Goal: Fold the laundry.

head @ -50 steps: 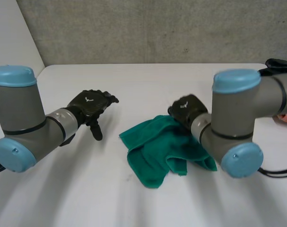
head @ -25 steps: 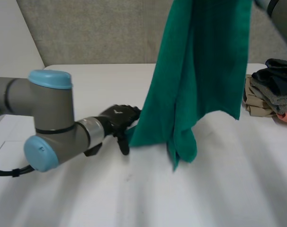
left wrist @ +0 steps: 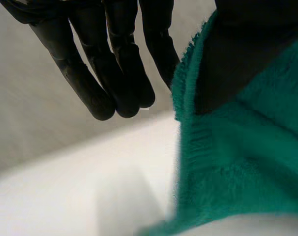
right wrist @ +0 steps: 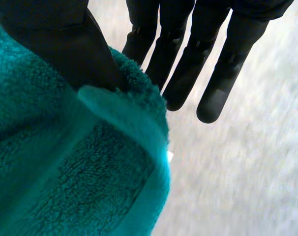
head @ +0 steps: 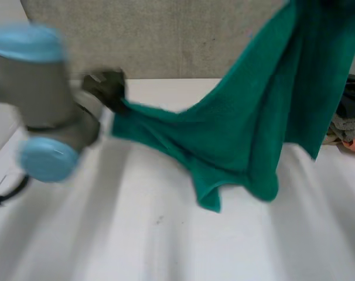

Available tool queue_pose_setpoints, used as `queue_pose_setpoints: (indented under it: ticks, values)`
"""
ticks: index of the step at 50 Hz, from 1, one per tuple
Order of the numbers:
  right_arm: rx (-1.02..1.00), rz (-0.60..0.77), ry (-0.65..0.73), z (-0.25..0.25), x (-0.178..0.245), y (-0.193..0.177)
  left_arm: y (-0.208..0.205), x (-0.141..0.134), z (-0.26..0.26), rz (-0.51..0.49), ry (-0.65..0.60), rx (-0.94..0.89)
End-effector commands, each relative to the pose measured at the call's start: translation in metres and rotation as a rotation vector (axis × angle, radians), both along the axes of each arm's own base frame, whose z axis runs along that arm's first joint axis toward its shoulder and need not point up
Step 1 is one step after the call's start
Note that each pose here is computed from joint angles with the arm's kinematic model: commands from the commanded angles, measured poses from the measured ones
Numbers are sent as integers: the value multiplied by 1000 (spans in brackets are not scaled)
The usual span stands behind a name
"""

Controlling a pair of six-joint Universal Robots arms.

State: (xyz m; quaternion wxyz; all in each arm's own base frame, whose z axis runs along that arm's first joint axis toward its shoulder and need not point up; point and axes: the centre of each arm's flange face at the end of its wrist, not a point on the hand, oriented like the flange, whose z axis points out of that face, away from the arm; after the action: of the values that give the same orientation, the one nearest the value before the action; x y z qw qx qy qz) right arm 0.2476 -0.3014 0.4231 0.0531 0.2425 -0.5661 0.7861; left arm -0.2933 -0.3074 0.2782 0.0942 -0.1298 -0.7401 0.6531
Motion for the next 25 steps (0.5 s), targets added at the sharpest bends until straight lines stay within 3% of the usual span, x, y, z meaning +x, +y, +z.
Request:
queue_pose_setpoints:
  ticks: [1, 9, 15, 17, 19, 22, 25]
  values:
    - [287, -32, 121, -86, -23, -34, 3, 53, 84, -53, -53, -331]
    - [477, 0, 299, -178, -13, -50, -36, 55, 27, -30, -237, -204]
    - [275, -27, 219, -195, 10, -98, -86, 37, -9, -20, -323, -223]
    - [102, -58, 156, -178, 21, -120, -102, 24, 4, 2, -322, -317]
    - [-126, -100, 61, -139, 33, -137, -112, 13, 48, 54, -253, -499]
    - [-413, -134, -93, -71, 39, -139, -112, 10, 118, 126, -120, -796]
    - [-531, -143, -167, -39, 36, -135, -109, 20, 159, 191, -23, -990]
